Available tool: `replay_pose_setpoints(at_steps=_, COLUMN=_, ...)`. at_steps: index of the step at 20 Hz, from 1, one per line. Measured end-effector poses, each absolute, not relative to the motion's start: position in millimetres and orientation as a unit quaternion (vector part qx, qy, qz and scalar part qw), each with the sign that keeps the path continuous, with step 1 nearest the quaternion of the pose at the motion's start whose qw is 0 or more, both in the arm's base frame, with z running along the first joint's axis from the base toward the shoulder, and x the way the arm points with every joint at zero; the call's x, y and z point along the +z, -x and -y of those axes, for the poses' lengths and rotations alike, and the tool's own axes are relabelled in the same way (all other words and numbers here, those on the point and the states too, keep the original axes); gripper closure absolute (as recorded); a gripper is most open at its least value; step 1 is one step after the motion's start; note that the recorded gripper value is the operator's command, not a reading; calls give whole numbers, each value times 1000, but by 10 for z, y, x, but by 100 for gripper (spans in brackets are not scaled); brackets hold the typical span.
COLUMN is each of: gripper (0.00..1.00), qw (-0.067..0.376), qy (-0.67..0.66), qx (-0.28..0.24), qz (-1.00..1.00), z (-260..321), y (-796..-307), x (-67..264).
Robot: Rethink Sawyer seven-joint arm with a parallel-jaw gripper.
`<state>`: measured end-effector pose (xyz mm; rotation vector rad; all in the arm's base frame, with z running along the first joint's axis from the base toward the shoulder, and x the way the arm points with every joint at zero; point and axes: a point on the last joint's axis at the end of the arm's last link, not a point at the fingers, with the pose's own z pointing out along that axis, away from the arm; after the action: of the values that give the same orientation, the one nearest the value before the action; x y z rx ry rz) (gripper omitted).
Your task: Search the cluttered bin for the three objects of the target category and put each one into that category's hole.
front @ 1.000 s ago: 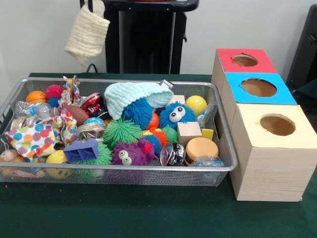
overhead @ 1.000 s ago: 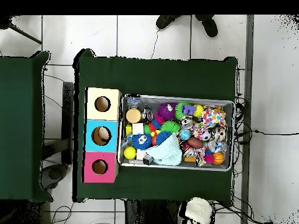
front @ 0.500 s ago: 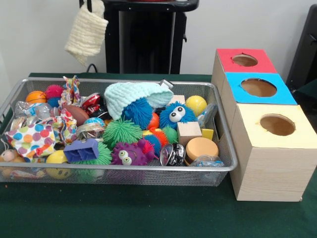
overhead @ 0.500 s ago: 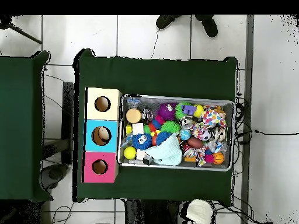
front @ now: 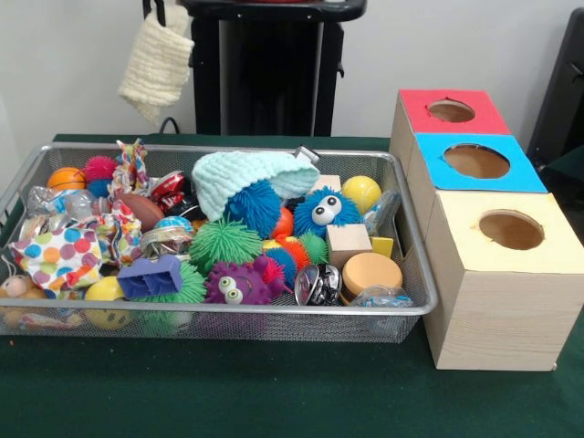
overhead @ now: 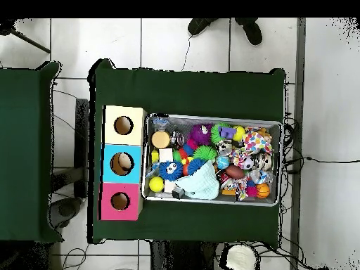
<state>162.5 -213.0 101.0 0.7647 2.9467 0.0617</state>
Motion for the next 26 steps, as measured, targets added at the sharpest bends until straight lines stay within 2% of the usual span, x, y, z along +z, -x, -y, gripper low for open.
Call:
replay_pose_setpoints(at_steps=12, gripper=100, qw=43, qy=-259, qx=38, qz=-964, z=2204, y=-1206, x=821)
replay_pose_setpoints(at_steps=26, gripper=100, qw=58, qy=-289, qx=12, qz=-956, z=2436, y=-1196, x=909)
